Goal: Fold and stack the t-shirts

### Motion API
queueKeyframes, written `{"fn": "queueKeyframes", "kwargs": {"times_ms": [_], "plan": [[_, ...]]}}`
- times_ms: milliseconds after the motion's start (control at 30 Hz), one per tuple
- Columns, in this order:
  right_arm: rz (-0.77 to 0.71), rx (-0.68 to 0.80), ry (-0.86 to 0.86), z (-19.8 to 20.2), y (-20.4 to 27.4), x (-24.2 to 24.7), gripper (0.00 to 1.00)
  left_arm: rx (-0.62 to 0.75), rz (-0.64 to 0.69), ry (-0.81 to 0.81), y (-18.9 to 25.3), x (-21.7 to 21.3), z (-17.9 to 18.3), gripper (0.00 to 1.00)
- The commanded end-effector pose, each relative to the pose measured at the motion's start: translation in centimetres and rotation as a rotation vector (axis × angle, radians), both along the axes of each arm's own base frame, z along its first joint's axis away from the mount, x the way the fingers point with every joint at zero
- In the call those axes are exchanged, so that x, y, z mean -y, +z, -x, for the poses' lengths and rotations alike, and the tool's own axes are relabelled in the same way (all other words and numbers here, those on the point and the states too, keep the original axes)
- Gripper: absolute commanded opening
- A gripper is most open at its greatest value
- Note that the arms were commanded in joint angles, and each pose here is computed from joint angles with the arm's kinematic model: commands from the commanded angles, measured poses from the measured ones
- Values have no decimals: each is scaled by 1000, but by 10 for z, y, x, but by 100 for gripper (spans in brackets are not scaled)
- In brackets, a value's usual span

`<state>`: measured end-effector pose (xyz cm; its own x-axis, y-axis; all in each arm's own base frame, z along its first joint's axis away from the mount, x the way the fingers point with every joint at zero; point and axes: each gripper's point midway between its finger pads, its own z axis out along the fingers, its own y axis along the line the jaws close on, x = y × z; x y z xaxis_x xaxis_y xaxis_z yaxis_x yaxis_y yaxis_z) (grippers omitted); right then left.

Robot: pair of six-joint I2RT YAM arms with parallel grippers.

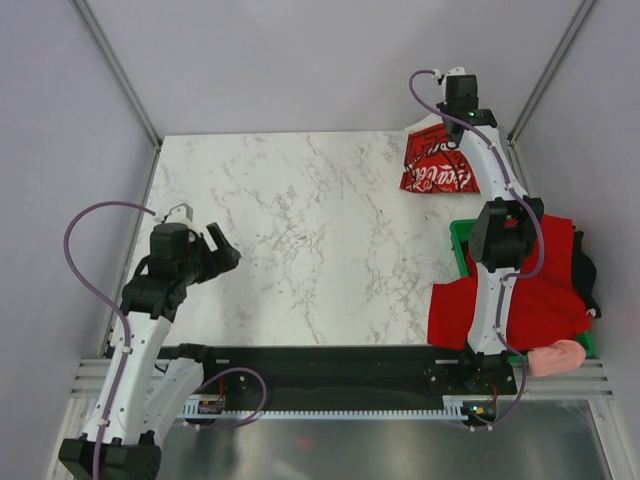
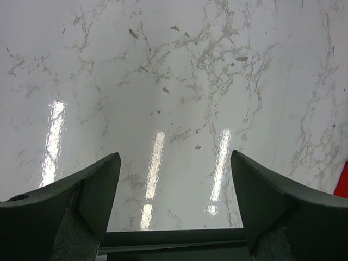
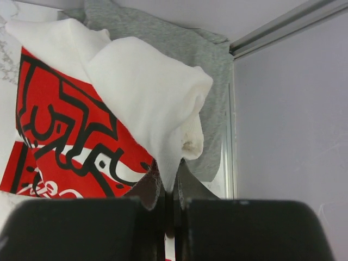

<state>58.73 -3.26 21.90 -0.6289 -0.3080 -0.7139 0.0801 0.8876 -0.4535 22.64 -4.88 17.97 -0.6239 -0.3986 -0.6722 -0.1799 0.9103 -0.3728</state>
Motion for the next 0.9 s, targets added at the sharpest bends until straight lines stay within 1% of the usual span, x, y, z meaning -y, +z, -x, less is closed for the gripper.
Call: {"fn": "queueKeyframes", "kwargs": {"times_ms": [0, 100, 133, 233, 267, 300, 400, 633, 833, 867], "plan": [[-7, 193, -21, -7, 76, 32, 0, 17, 4, 22, 4, -1, -5, 89], [-22, 209, -15, -15, 76, 37, 0, 12, 1, 19, 3, 0, -5, 89], [-16, 223, -11, -17, 83, 38, 0, 12, 1, 16, 3, 1, -6, 89], [6, 226, 4, -27, 80, 37, 0, 3, -3, 15, 1, 1, -6, 88], [12, 231, -21, -27, 79, 56, 0, 1, -4, 14, 1, 1, -6, 88], [14, 245, -22, -30, 81, 59, 0, -2, -3, 15, -1, 1, -6, 89], [-4, 234, -15, -37, 66, 62, 0, -11, -3, 15, -3, 1, -6, 88], [-41, 160, -23, -48, 6, 74, 0, -30, -21, 19, -8, 1, -7, 88], [-17, 153, -95, -62, -26, 101, 0, -57, -29, 15, -14, 3, -8, 88], [-9, 170, -115, -65, -27, 106, 0, -61, -31, 14, -15, 3, -8, 88]]}}
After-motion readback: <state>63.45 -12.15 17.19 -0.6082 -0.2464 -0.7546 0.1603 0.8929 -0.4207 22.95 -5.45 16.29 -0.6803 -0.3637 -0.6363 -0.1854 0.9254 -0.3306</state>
